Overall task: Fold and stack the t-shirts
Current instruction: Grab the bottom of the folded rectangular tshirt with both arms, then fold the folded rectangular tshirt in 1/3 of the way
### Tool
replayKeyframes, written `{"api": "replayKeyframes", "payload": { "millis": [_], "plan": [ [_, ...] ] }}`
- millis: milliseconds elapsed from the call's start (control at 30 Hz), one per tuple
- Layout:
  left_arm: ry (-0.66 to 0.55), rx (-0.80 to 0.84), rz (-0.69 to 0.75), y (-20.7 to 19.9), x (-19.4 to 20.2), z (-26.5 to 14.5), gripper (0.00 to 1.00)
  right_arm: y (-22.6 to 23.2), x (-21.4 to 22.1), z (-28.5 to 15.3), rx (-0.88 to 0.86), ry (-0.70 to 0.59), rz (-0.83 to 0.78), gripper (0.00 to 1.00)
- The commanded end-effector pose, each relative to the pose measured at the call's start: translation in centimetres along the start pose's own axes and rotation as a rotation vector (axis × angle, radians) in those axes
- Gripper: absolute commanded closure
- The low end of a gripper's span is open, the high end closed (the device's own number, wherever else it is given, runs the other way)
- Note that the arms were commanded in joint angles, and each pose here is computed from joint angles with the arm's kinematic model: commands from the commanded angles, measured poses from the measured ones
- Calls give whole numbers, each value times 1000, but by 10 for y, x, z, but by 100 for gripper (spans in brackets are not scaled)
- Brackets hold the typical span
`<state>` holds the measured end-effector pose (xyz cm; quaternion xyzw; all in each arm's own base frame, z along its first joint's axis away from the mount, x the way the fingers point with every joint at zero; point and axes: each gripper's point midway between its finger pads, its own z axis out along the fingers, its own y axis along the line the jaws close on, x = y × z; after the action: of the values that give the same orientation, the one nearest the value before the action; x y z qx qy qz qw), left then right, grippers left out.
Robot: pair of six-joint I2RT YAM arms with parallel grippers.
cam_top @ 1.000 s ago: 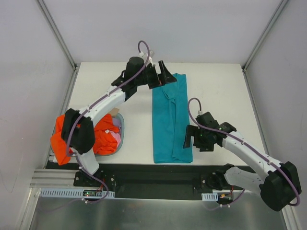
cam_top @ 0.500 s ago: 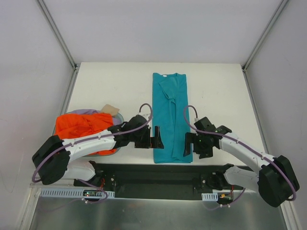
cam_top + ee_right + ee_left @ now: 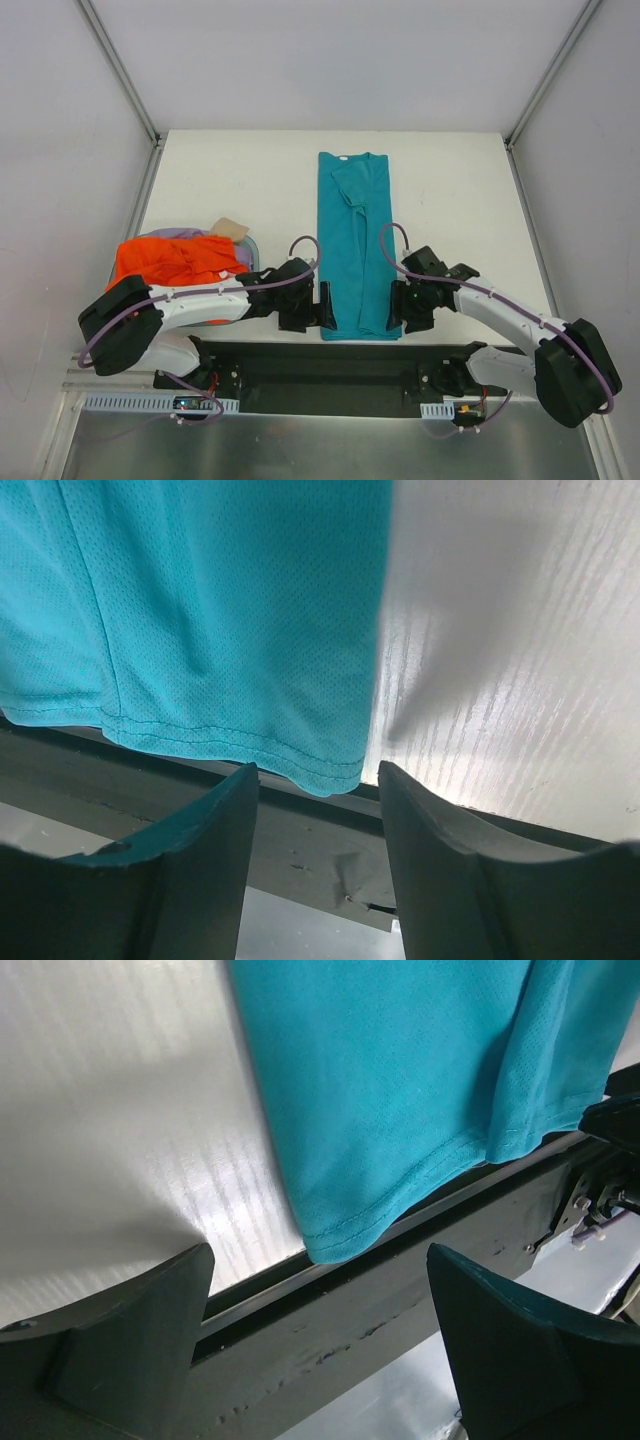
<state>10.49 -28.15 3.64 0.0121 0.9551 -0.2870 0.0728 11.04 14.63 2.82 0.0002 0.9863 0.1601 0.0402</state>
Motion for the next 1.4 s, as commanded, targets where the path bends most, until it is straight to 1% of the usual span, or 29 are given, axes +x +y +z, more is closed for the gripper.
{"api": "replayKeyframes", "payload": {
  "millis": [0,33,133,167,233,267,333,367,400,567,600,633,700,867,967,1000,1067,1133,1167,1267,1367],
  "plan": [
    [16,17,16,-13,-1,3,13,-1,3,3,-3,8,6,47],
    [21,16,20,-13,0,4,17,-1,3,3,-3,11,7,48],
    [39,15,27,-14,1,6,23,-2,5,5,1,25,10,54],
    [45,17,27,-15,1,7,29,-2,6,5,2,30,9,55],
    [56,12,28,-15,3,9,35,-2,7,6,3,37,9,57],
    [67,8,29,-14,6,11,42,-2,8,6,4,41,10,58],
    [90,11,36,-14,10,12,46,-2,9,6,3,46,13,59],
    [104,9,43,-13,13,13,52,-2,9,6,3,49,15,60],
    [111,8,46,-12,15,13,56,-2,10,6,6,51,11,62],
    [112,-12,48,-10,13,19,72,-6,14,5,27,66,4,67],
    [115,-13,51,-10,13,20,83,-7,15,5,33,69,5,68],
    [122,-14,57,-10,13,22,90,-8,16,5,40,71,7,69],
    [125,-21,58,-9,14,23,100,-12,19,5,58,81,7,70],
    [121,-30,38,-1,19,18,100,-20,29,5,87,105,19,75],
    [135,-28,26,4,25,15,100,-19,32,3,72,104,19,84],
    [142,-24,26,4,27,14,100,-19,33,2,70,104,18,91],
    [136,-4,29,3,28,8,100,-18,35,0,54,103,14,99],
    [130,33,43,-4,29,1,100,-8,36,-4,10,87,-1,99],
    [118,77,66,-16,28,-7,100,-2,38,-7,-18,82,-15,99],
    [97,143,115,-31,30,-21,100,20,47,-18,-97,60,-95,99],
    [91,184,133,-38,32,-31,100,30,49,-30,-152,28,-115,99]
  ]
}}
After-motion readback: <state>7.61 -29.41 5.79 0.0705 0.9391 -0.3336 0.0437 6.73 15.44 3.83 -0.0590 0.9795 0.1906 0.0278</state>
